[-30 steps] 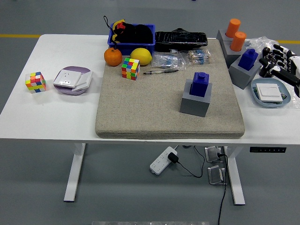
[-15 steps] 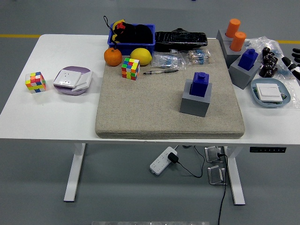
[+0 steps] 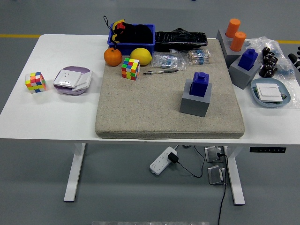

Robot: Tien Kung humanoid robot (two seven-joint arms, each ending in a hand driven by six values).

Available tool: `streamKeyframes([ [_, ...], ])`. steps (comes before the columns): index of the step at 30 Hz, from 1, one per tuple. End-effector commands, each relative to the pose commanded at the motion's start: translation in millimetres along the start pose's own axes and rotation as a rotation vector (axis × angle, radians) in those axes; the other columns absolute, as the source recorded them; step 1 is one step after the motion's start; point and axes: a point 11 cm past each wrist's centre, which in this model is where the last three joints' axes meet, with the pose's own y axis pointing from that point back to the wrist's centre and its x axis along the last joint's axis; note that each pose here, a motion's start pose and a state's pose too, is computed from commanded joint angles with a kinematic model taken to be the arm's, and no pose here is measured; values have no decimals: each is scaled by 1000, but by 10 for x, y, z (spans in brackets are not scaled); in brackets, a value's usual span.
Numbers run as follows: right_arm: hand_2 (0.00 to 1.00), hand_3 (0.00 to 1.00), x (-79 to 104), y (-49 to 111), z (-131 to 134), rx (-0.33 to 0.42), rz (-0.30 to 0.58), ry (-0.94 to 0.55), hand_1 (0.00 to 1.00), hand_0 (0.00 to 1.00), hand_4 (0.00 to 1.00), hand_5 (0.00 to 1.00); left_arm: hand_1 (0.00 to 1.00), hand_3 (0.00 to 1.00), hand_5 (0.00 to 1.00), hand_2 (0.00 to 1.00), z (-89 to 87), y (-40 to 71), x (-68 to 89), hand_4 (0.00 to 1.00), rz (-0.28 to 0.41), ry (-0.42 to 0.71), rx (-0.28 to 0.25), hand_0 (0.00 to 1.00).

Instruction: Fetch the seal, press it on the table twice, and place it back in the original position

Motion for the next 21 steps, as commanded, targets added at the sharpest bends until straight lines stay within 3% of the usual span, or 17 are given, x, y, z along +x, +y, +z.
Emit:
streamKeyframes([
  [19, 769, 755, -25, 18, -166, 24, -18, 8, 764, 875, 998, 545, 797, 814, 312, 761, 16, 2, 20, 742, 10, 4, 0, 824],
  [21, 765, 752, -32, 23, -174, 24, -22, 10, 765, 872, 983, 496, 795, 813, 314, 761, 13, 2, 19, 741, 10, 4, 0, 824],
])
